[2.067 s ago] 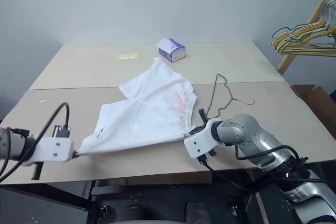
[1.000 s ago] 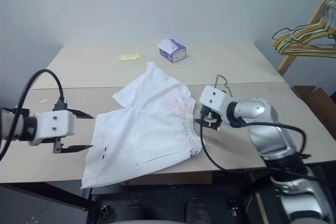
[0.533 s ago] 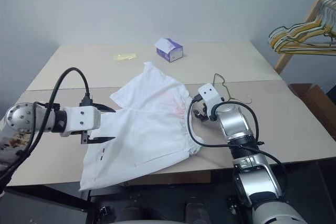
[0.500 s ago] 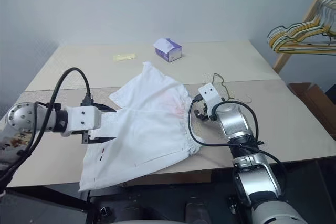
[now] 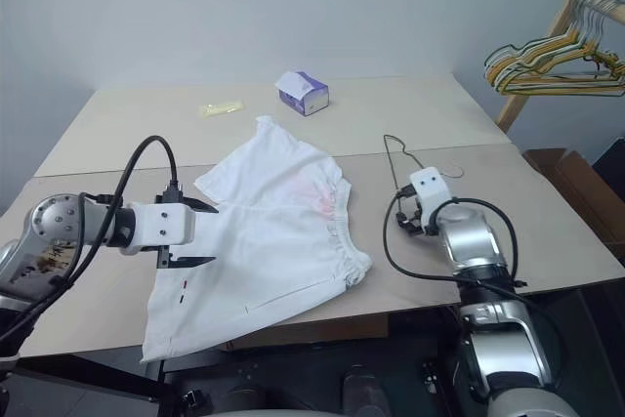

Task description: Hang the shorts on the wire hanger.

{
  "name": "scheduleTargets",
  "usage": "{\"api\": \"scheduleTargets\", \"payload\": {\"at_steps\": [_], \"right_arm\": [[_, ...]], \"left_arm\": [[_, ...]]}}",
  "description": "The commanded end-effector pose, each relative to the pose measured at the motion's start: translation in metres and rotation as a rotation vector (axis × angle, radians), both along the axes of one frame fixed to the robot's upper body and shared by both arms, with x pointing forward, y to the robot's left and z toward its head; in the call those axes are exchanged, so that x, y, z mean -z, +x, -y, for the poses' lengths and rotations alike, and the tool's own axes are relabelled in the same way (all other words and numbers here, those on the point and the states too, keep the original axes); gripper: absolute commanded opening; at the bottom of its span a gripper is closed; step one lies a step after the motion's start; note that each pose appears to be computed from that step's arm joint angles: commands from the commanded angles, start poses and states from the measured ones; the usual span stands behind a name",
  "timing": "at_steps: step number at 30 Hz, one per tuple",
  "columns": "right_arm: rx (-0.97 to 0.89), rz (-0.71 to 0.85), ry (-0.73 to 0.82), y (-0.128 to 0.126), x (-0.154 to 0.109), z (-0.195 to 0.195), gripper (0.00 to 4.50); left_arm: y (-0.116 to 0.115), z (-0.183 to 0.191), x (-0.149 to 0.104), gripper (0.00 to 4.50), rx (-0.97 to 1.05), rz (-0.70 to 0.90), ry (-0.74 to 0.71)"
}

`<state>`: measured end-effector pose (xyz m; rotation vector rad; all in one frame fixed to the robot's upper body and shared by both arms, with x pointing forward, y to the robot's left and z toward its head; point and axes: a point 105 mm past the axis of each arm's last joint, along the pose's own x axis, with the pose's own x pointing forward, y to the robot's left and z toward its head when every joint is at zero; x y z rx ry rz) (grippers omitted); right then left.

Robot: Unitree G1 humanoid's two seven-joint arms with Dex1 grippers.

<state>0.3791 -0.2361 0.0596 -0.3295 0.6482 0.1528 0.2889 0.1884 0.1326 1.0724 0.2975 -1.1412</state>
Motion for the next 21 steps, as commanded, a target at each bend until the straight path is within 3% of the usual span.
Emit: {"api": "scheduleTargets", "payload": {"at_steps": [1,5,11,21], "right_arm": [[0.007,0.074,0.055,0.005,-0.025,0.000,4.50],[0.000,0.143,0.144,0.022,-0.045,-0.017,4.50],[-0.033,0.096,0.197,0.037,-0.038,-0.039,4.50],[-0.013,-0.099,0.267,0.039,-0.008,-0.044,4.50]], "left_arm": [[0.003,0.003,-0.008,4.46,0.023,0.044,-0.005],[0.000,0.015,-0.014,4.46,0.039,0.028,-0.089],[-0.010,0.044,-0.036,4.46,0.103,0.030,-0.290],[-0.014,0.050,-0.022,4.46,0.100,0.024,-0.217]]}}
